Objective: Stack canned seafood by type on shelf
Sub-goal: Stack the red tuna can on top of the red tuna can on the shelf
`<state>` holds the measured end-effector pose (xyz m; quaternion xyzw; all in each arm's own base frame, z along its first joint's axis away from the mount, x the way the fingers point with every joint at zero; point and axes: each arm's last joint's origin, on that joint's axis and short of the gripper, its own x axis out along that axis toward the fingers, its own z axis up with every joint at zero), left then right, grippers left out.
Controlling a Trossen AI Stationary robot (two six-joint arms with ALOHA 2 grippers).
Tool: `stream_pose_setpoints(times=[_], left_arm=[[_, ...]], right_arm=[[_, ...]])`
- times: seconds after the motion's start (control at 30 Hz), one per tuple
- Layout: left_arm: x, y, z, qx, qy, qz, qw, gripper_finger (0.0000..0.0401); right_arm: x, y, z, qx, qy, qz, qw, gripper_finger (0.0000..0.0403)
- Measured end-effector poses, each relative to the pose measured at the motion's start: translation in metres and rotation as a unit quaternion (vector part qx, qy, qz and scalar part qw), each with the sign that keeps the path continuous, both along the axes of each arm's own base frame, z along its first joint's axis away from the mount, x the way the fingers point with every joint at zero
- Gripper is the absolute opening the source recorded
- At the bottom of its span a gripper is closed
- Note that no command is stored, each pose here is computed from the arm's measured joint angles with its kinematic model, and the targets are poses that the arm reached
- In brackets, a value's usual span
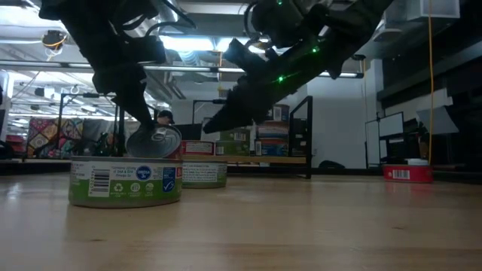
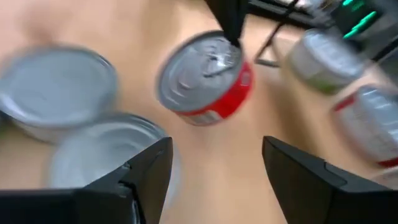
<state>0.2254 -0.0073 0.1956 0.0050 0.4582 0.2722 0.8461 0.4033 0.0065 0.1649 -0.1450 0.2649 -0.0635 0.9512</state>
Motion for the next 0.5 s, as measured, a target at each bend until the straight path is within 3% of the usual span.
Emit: stream_pose_setpoints(times=[0.13, 0.23, 0.5], left_arm=[[0.0, 0.0, 0.0, 0.0, 0.0, 0.0, 1.0, 0.0], [0.0, 0.0, 0.0, 0.0, 0.0, 0.0, 1.0, 0.0], [0.001, 0.0, 0.001, 0.002, -0.005, -0.006, 1.0, 0.0]], right_arm=[[0.001, -0.003, 0.001, 0.121, -0.022, -0.007, 0.992, 0.025], [0.002, -0.005, 0.003, 0.181, -0.043, -0.034, 0.982, 0.025], [0.004, -0.012, 0.006, 0.228, -0.064, -0.056, 0.97, 0.025]])
